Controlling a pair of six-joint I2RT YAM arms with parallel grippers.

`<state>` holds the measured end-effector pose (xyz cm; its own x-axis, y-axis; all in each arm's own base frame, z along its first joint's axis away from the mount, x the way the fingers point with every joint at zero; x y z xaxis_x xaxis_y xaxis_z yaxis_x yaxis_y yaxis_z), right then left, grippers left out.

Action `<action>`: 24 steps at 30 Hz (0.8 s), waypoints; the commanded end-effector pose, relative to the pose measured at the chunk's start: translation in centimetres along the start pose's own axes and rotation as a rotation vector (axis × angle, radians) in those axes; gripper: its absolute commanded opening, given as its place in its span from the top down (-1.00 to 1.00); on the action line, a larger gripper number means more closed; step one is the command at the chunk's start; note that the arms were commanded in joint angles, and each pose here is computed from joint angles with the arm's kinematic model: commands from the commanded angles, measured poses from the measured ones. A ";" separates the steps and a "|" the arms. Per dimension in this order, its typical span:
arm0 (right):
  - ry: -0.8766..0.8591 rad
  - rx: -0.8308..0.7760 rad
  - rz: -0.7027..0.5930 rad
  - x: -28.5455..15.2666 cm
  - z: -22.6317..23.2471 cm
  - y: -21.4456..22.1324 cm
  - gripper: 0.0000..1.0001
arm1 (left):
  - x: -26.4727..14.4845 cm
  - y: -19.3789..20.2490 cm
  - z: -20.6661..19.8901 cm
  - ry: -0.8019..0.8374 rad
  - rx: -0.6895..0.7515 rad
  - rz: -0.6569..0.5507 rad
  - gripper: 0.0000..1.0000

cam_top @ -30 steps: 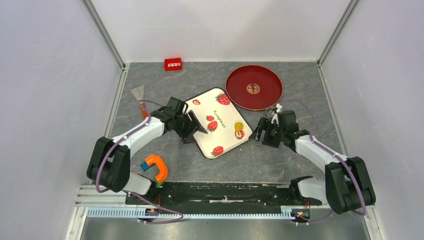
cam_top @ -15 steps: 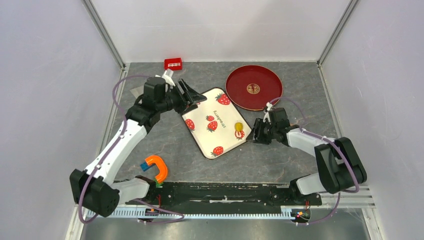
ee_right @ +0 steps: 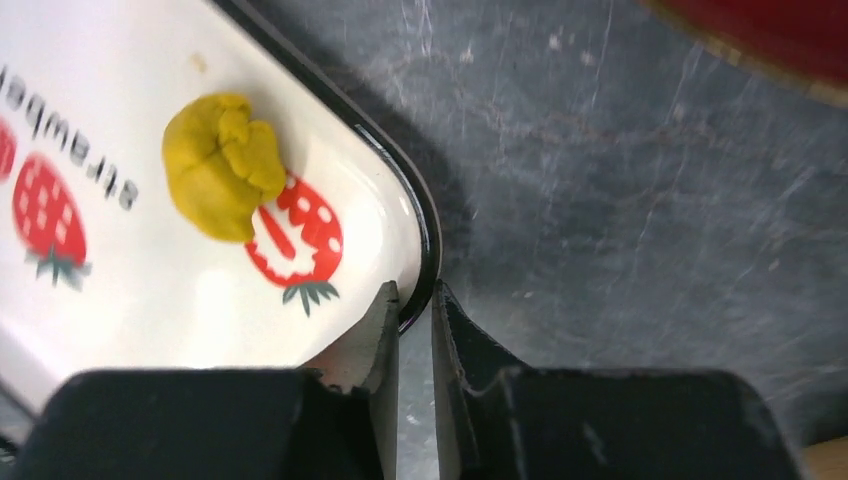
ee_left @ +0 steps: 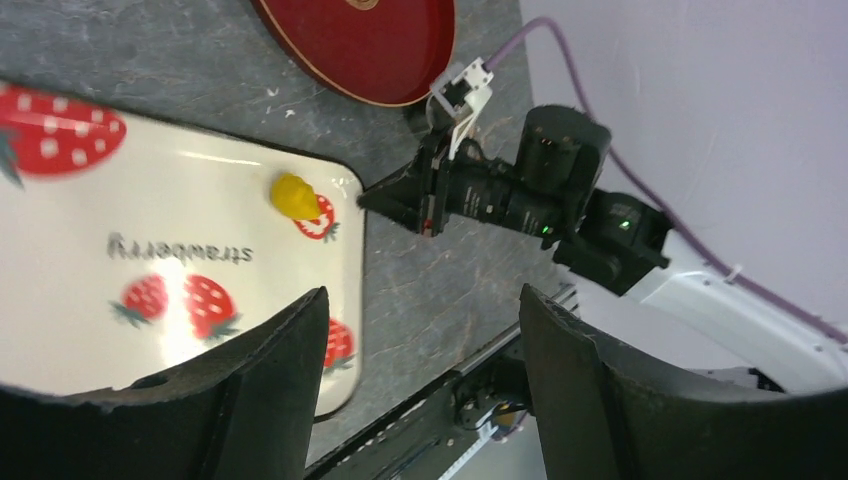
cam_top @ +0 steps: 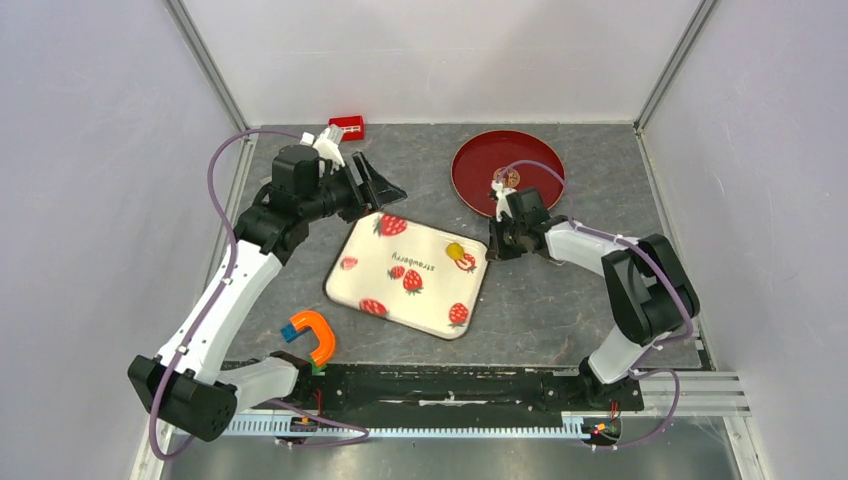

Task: Roll out the dumpling wrappers from the dough

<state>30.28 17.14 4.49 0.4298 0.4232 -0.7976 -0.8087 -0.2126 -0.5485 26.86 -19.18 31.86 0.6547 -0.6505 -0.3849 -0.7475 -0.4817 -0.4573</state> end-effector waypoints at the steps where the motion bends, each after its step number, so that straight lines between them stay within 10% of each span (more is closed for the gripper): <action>1: 0.178 -0.270 0.170 -0.2 -3.4 1.5 0.74 | -0.3 -0.1 0.7 -0.051 0.118 0.044 -0.49; 12: 0.222 -0.198 -0.021 -3.9 -1.8 -6.9 -0.33 | 1.7 1.9 7.9 -0.312 0.020 0.172 -0.51; 24: -0.018 0.040 0.107 -4.4 -0.9 1.9 -0.44 | -1.6 8.0 22.4 -0.732 -0.371 0.368 -0.54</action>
<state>30.90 14.16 8.39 0.4346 0.3277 -0.8389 -0.8032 -0.2803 -0.5256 25.22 -11.29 14.27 0.3139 -0.3667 -0.8758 -0.8523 -0.5154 -0.0896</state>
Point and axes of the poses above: each gripper's point midway between its finger pads, its own x axis out along the fingers, its own z axis along the line the jaws close on, y = z × x, the point moved 3 cm from there along -x, back along the fingers, and after that the axes turned 7 degrees about -x, right-handed, at the moved point
